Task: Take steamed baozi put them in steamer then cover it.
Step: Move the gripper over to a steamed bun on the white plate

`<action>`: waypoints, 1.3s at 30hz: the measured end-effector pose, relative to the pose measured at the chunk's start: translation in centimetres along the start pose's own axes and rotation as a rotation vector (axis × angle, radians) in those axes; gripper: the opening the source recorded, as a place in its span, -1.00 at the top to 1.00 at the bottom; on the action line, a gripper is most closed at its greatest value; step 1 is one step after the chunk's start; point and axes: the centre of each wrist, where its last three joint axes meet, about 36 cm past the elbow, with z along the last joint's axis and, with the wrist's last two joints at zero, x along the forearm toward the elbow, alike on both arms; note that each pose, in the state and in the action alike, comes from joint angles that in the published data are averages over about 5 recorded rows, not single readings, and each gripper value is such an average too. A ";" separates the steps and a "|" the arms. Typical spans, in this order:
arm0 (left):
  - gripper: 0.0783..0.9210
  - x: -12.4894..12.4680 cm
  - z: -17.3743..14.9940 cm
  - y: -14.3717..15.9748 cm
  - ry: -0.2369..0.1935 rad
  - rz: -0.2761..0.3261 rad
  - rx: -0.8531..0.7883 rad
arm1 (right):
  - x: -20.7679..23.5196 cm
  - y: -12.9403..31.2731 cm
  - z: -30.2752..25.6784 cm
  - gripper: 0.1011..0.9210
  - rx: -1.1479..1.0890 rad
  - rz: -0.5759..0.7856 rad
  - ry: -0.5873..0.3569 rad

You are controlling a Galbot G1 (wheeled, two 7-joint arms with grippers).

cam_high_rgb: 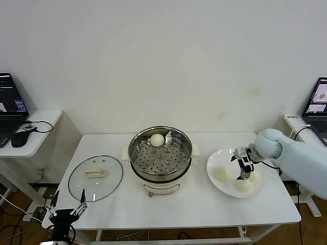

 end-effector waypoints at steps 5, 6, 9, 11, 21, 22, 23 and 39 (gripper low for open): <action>-0.77 0.0 0.1 0.1 0.001 -0.003 -0.001 | -1.9 -0.4 -0.8 -0.76 -0.004 -0.013 -0.002; -0.77 0.0 0.1 0.1 0.002 -0.003 -0.001 | -2.3 -0.5 -0.9 -0.76 -0.005 -0.016 -0.001; -0.77 0.0 0.1 0.1 0.002 -0.004 -0.001 | -3.1 -0.8 -1.2 -0.76 -0.009 -0.023 0.002; -0.77 0.0 0.1 0.2 0.002 -0.005 -0.001 | -3.5 -0.9 -1.3 -0.75 -0.011 -0.025 0.005; -0.77 -0.1 0.4 0.1 0.006 -0.008 0.001 | -5.2 -1.1 -1.7 -0.57 -0.019 -0.045 0.022; -0.77 -0.1 0.4 0.1 0.007 -0.007 0.002 | -5.3 -1.1 -1.7 -0.56 -0.019 -0.046 0.023; -0.77 -0.1 0.4 0.1 0.007 -0.006 0.001 | -5.3 -1.1 -1.6 -0.55 -0.019 -0.048 0.025; -0.77 0.2 0.2 0.0 0.003 -0.007 0.007 | -4.9 -1.6 -1.7 -0.14 -0.013 -0.042 0.013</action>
